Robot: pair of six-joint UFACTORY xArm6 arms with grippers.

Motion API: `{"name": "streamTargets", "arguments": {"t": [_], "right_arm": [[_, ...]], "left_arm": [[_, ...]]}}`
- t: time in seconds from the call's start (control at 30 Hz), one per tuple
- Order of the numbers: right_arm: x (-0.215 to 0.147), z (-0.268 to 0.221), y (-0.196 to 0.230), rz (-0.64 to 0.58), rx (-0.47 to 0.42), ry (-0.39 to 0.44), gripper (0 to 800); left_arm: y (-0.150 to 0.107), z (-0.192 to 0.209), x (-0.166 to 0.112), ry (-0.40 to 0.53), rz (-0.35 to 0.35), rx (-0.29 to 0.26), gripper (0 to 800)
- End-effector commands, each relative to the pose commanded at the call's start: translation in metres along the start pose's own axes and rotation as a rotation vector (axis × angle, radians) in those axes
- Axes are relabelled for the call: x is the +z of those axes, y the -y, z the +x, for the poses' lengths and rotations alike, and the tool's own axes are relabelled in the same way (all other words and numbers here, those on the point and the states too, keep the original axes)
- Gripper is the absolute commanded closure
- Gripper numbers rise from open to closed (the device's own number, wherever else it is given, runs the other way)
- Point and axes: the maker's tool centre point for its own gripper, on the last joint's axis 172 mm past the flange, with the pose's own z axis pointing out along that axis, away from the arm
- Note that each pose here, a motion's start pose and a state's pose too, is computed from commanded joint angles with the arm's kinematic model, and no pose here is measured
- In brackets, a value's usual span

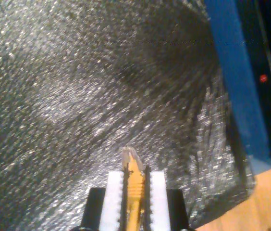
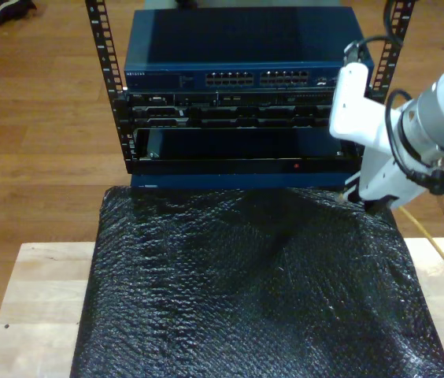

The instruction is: Grab the cable and plug it in

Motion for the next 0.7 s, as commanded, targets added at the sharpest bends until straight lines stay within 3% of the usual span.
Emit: {"name": "streamTargets", "arguments": {"t": [0.27,0.53,0.7], "right_arm": [[0.006,-0.002,0.002,0.014,0.001,0.007,800],[0.018,-0.004,0.003,0.036,0.008,0.017,800],[0.025,-0.005,0.003,0.046,0.013,0.022,800]], "left_arm": [[-0.006,-0.005,0.001,0.014,0.059,0.054,1],[-0.005,-0.047,0.03,0.153,0.113,0.097,0],[-0.004,-0.051,0.035,0.169,0.116,0.113,0]]}}
